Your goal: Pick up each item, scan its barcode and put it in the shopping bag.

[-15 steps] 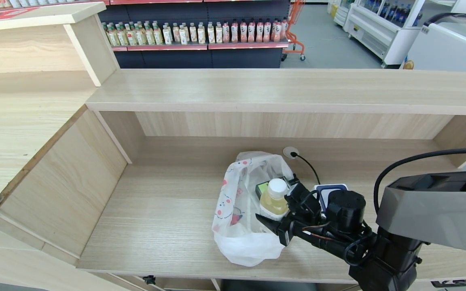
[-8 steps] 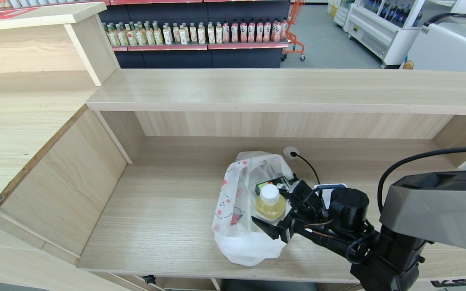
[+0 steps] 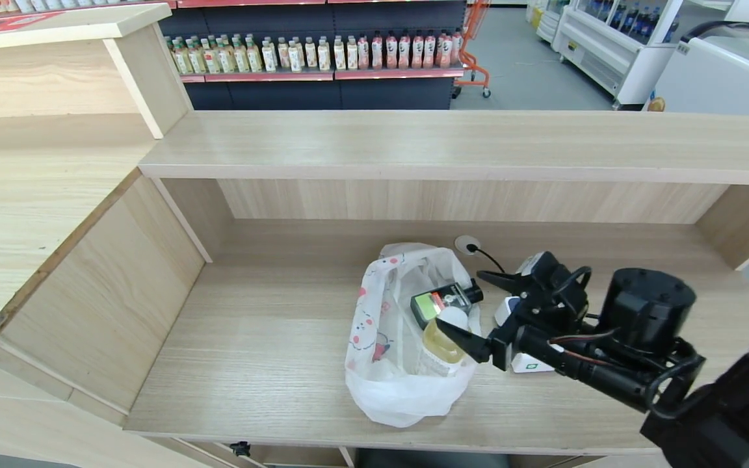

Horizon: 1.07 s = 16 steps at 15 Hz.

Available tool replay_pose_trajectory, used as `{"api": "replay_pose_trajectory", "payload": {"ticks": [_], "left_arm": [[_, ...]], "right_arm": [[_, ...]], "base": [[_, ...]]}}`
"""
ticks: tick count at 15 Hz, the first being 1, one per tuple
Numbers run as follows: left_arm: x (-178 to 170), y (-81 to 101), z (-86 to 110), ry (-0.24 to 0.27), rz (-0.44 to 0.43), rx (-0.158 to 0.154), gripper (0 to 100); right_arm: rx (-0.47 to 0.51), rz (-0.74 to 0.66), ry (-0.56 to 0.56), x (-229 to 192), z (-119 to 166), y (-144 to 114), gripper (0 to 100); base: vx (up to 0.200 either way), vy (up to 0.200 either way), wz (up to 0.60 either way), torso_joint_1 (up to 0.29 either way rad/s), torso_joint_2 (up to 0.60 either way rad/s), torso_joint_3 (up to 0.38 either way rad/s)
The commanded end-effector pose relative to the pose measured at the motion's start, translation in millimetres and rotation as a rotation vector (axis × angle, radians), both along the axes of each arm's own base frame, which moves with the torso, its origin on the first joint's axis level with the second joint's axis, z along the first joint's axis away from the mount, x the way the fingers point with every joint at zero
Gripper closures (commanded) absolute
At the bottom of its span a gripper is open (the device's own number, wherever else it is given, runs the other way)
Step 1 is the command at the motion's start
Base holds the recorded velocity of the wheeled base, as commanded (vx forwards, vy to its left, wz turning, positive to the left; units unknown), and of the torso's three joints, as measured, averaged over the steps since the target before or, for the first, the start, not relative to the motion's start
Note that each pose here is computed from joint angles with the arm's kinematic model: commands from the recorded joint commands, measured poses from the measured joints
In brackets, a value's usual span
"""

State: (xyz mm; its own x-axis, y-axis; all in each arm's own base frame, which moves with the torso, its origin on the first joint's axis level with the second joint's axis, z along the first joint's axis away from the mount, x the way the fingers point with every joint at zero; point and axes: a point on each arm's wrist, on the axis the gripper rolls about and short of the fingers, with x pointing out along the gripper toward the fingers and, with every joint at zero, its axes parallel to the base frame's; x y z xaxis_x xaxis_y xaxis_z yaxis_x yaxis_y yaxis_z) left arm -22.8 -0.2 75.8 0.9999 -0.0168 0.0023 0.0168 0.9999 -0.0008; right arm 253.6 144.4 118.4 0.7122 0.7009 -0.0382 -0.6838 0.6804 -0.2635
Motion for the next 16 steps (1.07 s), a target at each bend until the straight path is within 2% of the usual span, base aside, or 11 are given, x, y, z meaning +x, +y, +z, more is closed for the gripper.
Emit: {"api": "replay_pose_trajectory", "payload": {"ticks": [1,2,3,7,8,9,12,16], "left_arm": [[0.0,0.0,0.0,-0.001,0.001,0.001,0],[0.0,0.0,0.0,-0.001,0.000,-0.001,0],[0.0,0.0,0.0,-0.001,0.000,0.001,0],[0.0,0.0,0.0,-0.001,0.001,-0.001,0],[0.0,0.0,0.0,-0.001,0.001,-0.001,0],[0.0,0.0,0.0,-0.001,0.000,-0.001,0],[0.0,0.0,0.0,-0.001,0.001,-0.001,0],[0.0,0.0,0.0,-0.001,0.000,-0.001,0]], "right_arm": [[0.014,-0.145,-0.048,-39.6,59.8,-45.4,0],[0.000,-0.211,-0.020,-46.1,67.4,-57.0,0],[-0.021,-0.334,0.024,-55.8,75.1,-76.2,0],[-0.011,-0.565,0.042,-89.1,79.9,-116.3,0],[-0.016,-0.673,0.053,-103.7,70.0,-128.9,0],[-0.016,-0.718,0.069,-121.1,57.9,-136.0,0],[-0.011,-0.789,0.106,-175.7,18.3,-144.5,0],[-0.038,-0.838,0.195,-227.4,-7.4,-145.9,0]], "base": [[0.000,0.000,0.00,0.000,0.00,0.000],[0.000,0.000,0.00,0.000,0.00,0.000],[0.000,0.000,0.00,0.000,0.00,0.000],[0.000,0.000,0.00,0.000,0.00,0.000],[0.000,0.000,0.00,0.000,0.00,0.000],[0.000,0.000,0.00,0.000,0.00,0.000],[0.000,0.000,0.00,0.000,0.00,0.000],[0.000,0.000,0.00,0.000,0.00,0.000]]}}
